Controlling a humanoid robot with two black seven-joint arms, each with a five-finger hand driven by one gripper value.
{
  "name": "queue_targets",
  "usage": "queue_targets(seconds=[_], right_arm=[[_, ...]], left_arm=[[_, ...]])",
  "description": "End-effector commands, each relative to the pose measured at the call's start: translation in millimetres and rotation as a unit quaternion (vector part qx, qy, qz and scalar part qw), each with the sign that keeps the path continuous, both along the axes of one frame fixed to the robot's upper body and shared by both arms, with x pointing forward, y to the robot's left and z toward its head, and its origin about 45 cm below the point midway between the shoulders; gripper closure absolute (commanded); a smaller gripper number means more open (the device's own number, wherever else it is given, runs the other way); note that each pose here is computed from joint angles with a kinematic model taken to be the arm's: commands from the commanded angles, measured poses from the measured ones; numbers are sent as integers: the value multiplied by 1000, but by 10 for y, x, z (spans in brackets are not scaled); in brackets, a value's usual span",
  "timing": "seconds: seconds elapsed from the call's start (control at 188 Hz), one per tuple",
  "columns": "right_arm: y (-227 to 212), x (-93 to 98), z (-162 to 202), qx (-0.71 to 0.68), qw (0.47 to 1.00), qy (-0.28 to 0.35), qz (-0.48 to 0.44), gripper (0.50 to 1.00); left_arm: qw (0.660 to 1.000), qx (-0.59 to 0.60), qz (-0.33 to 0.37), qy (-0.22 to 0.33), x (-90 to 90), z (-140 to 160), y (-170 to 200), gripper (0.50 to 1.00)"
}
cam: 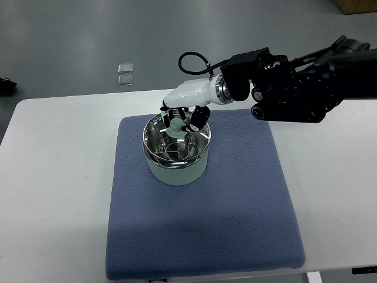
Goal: Open lid and place right of pot
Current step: 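Lift the glass lid off the saucepan and carry it beside the pot, then lower the lid onto the mat and open the right hand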
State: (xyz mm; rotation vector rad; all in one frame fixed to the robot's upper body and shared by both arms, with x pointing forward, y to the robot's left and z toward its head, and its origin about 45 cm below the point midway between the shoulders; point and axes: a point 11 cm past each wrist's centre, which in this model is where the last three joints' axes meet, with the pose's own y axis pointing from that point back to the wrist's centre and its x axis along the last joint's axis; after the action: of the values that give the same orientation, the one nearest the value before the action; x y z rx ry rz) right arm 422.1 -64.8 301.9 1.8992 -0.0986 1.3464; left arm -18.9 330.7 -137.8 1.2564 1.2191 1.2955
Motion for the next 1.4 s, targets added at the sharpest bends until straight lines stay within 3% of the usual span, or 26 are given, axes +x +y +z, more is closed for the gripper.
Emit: queue_targets(seconds=[0.0,0.228,0.594,0.817,1.396], right_arm=[[-37,18,145,4,1000,-9,-1,1000],[-248,41,369,11,1000,-19,-15,1000],[-1145,97,499,8,996,-31,-82,1000],[-1544,-20,86,2,994,2,-113,1000],[-1692,-302,-705,2,992,46,-120,1000]], left_arm=[[1000,0,0,0,0,0,0,500],[1000,0,0,0,0,0,0,500],[1000,0,0,0,0,0,0,500],[1000,0,0,0,0,0,0,500],[1000,1,0,0,0,0,1,500]])
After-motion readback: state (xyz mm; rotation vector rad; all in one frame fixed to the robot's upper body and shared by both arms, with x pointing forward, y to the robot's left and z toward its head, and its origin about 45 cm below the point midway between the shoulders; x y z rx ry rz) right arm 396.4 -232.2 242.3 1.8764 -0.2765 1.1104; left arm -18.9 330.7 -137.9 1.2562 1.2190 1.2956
